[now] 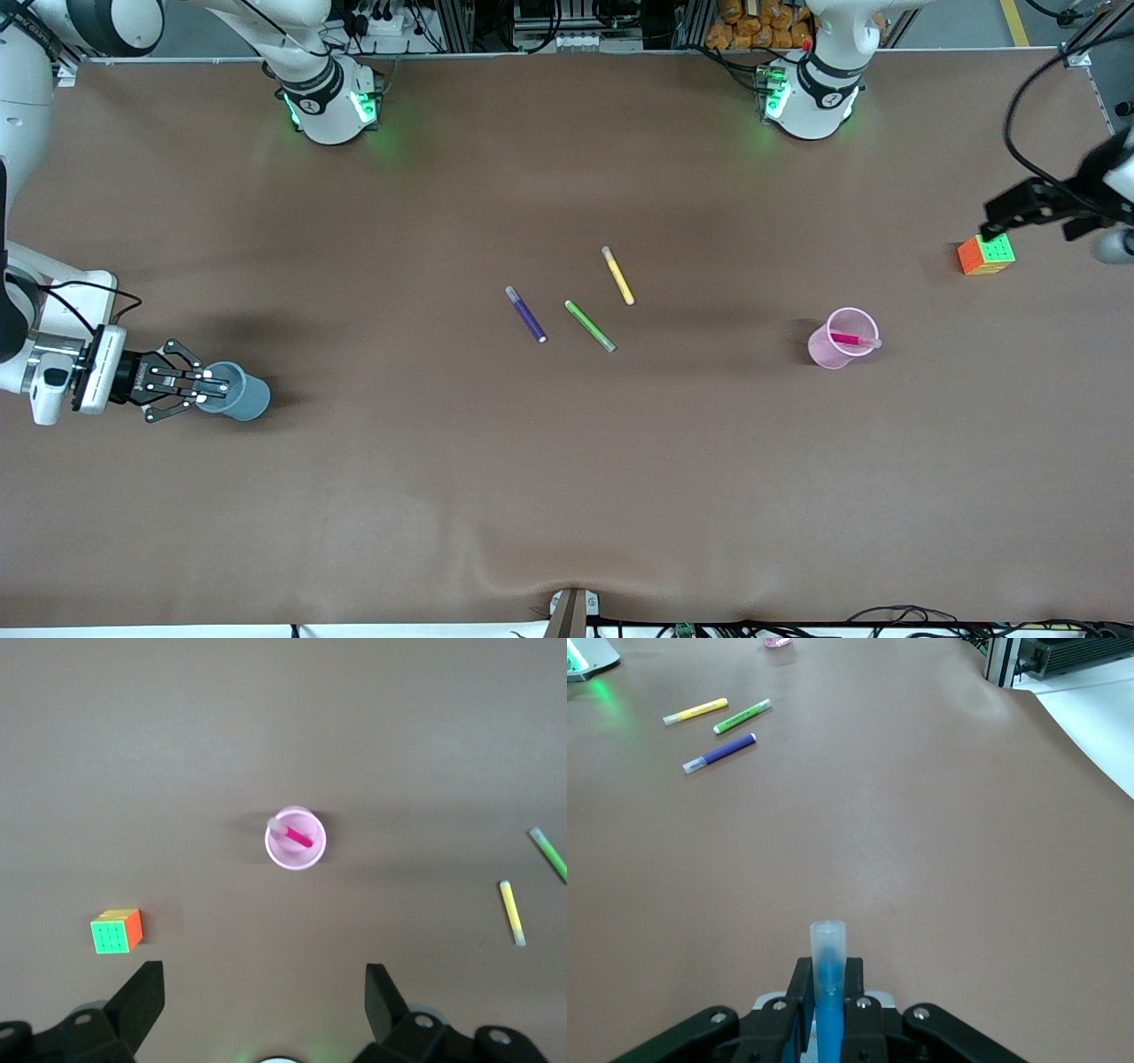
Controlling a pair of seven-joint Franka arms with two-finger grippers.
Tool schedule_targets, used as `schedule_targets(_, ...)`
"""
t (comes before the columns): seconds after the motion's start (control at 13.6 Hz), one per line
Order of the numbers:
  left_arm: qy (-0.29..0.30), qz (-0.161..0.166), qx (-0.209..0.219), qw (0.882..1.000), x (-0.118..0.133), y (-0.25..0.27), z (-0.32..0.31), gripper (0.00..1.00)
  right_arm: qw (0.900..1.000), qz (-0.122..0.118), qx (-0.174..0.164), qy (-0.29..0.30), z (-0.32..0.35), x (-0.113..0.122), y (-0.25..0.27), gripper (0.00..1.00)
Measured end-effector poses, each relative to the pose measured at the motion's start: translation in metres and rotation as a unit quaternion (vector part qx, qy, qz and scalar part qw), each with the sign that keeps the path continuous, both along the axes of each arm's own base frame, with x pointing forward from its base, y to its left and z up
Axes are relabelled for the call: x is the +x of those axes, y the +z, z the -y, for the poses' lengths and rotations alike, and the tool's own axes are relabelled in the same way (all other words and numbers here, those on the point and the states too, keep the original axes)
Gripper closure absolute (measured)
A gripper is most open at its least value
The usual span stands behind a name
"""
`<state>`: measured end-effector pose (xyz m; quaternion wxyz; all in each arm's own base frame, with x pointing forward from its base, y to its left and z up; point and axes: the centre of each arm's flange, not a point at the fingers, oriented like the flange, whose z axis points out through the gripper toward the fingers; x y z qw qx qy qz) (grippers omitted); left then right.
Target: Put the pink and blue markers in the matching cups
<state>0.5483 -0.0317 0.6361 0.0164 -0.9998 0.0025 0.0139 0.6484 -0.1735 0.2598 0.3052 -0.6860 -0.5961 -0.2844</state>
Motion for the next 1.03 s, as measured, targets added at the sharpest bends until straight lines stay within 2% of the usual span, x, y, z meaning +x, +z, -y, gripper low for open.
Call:
schedule_targets(0.15,0.001,-0.001,0.001,1.0,-0.013,0.002,-0.001,0.0,1.0,0.0,0.0,0.001,0.0,0.0,-0.002,0.82)
schedule_targets(0.22,0.005,0.0,0.001,1.0,-0.016,0.004,-0.005,0.0,1.0,-0.001,0.001,0.001,0.0,0.0,-0.003,0.78)
schedule_targets(0.44,0.009,0.001,0.0,1.0,-0.018,0.005,-0.01,0.0,1.0,-0.002,0.001,-0.002,0.001,-0.001,-0.004,0.44)
schedule_targets(0.73,0.008,0.0,0.001,1.0,-0.018,0.004,-0.009,0.0,0.999,-0.024,-0.005,-0.039,0.005,0.011,0.016,0.02)
schedule_targets(1.03,0.011,0.003,0.0,1.0,-0.017,0.005,-0.013,0.0,0.995,-0.048,-0.022,-0.079,-0.007,0.035,0.061,0.0)
